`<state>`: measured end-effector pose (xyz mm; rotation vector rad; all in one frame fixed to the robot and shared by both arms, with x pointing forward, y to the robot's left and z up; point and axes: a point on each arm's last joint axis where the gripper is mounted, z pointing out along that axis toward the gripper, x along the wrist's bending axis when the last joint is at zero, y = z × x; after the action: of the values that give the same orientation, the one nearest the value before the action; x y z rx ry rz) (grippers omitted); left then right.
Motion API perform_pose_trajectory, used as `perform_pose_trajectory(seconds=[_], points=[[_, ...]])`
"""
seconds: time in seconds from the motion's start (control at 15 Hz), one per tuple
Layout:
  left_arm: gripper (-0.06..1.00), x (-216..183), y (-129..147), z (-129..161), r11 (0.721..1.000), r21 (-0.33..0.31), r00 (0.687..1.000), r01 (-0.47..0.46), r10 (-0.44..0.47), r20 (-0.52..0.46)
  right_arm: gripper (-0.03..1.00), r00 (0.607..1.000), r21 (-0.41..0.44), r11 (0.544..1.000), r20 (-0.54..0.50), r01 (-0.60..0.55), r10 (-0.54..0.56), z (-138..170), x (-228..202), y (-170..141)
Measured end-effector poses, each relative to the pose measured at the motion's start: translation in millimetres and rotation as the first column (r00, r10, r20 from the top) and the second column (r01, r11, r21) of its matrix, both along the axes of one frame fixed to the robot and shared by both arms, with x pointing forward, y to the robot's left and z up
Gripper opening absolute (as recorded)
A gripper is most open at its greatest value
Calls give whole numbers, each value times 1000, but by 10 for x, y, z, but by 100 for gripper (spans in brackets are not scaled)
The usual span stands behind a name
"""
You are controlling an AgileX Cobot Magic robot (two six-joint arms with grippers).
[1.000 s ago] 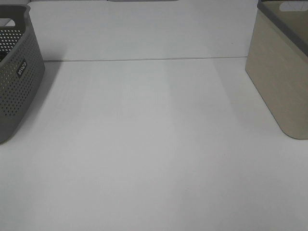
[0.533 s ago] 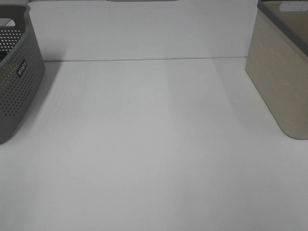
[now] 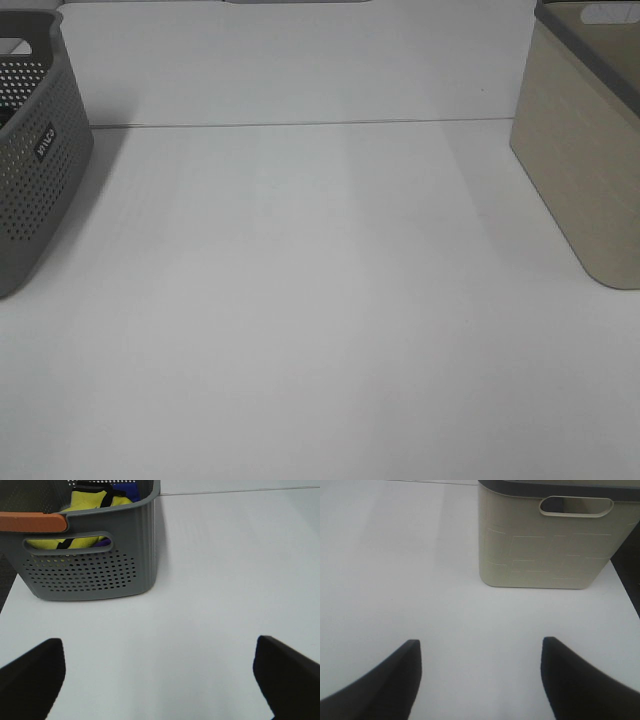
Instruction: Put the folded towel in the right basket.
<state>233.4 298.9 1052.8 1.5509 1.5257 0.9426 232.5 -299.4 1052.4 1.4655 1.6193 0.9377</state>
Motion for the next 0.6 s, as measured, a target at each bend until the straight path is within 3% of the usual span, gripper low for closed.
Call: perform_pose_trajectory(seconds=[0.6], points=[[97,0,0,0,1000,0,1000,0,0,0,65,1000,0,1000,0,0,0,0,0,0]])
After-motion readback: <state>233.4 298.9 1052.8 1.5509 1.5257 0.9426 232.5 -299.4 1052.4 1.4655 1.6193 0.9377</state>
